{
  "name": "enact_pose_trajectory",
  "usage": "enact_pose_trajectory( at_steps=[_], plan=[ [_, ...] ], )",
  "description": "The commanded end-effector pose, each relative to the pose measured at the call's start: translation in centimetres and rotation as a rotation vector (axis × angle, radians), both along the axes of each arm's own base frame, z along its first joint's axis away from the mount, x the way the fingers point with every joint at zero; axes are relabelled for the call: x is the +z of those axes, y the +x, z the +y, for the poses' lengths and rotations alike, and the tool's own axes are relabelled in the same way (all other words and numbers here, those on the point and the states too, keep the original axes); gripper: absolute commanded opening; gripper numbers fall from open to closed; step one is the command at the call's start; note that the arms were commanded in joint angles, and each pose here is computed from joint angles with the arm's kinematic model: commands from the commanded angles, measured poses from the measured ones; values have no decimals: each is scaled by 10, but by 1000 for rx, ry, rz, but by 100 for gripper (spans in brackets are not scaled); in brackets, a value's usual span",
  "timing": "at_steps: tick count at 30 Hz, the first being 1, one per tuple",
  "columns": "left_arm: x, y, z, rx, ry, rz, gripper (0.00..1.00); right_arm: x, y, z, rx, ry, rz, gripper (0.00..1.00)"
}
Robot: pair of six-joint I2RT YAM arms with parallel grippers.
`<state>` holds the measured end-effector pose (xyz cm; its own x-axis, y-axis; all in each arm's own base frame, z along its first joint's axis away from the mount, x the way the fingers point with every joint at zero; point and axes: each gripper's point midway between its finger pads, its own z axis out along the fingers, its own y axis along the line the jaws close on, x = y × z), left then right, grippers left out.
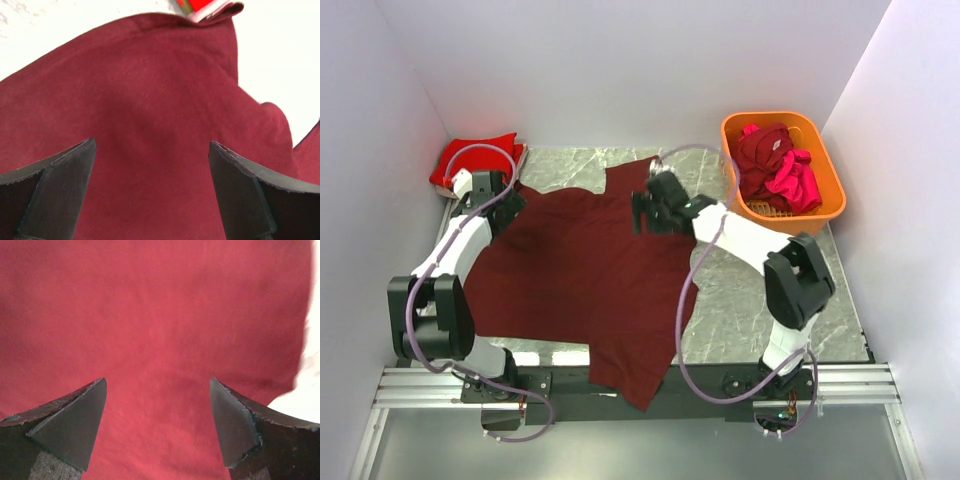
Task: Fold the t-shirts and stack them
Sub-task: Flatten the tshirt out
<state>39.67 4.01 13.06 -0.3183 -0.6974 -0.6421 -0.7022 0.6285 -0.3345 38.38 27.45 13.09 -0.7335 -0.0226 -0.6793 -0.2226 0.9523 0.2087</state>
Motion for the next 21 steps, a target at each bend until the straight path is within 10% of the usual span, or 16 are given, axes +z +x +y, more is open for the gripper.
enact_pose_trajectory(
  at_steps=[1,21],
  plan=[
    [19,1,-5,-33,-1,-78,99,-35,-23,4,-18,3,119,89],
    [7,2,-3,-26,6,-42,99,-123,-54,-58,-95,-187,388,89]
  ],
)
